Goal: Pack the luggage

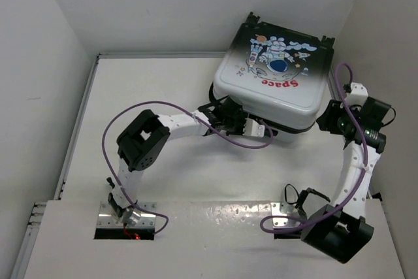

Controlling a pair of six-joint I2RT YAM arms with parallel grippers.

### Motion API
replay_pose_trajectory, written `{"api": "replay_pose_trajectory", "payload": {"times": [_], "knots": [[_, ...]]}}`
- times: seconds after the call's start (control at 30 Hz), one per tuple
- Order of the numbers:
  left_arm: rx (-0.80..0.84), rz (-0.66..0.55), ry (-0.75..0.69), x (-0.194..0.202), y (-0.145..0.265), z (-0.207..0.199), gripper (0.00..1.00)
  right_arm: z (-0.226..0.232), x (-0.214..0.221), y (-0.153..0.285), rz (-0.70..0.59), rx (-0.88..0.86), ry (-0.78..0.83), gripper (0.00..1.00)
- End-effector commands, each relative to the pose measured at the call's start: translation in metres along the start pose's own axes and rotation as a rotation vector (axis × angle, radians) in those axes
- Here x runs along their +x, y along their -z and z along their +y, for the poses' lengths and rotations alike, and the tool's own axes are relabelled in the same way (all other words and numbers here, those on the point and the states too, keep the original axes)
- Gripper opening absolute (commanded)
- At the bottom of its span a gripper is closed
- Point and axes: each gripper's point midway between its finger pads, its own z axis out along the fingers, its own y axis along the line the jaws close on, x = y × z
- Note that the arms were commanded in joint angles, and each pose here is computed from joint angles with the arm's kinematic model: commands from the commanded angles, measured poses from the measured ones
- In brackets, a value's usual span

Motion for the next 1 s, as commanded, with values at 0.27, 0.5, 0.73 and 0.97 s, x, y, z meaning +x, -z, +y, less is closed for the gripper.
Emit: {"api": "replay_pose_trajectory", "payload": {"times": [0.27,0.5,0.73,0.97], "knots": [[0.181,0.604,0.281,0.182,0.100,-0.084,0.00,-0.046,-0.028,0.000,-0.090,0.377,0.029,0.38],[0.187,0.597,0.323,0.185,0.134,-0.106,0.00,-0.048,-0.015,-0.051,-0.065,0.503,0.016,0.35],[0.230,0.552,0.379,0.179,0.147,-0.136,0.00,0.004,-0.044,-0.131,-0.121,0.259,-0.026,0.38],[0.252,0.508,0.464,0.171,0.146,-0.151,0.00,0.090,-0.117,-0.194,-0.149,0.027,-0.005,0.41]]}}
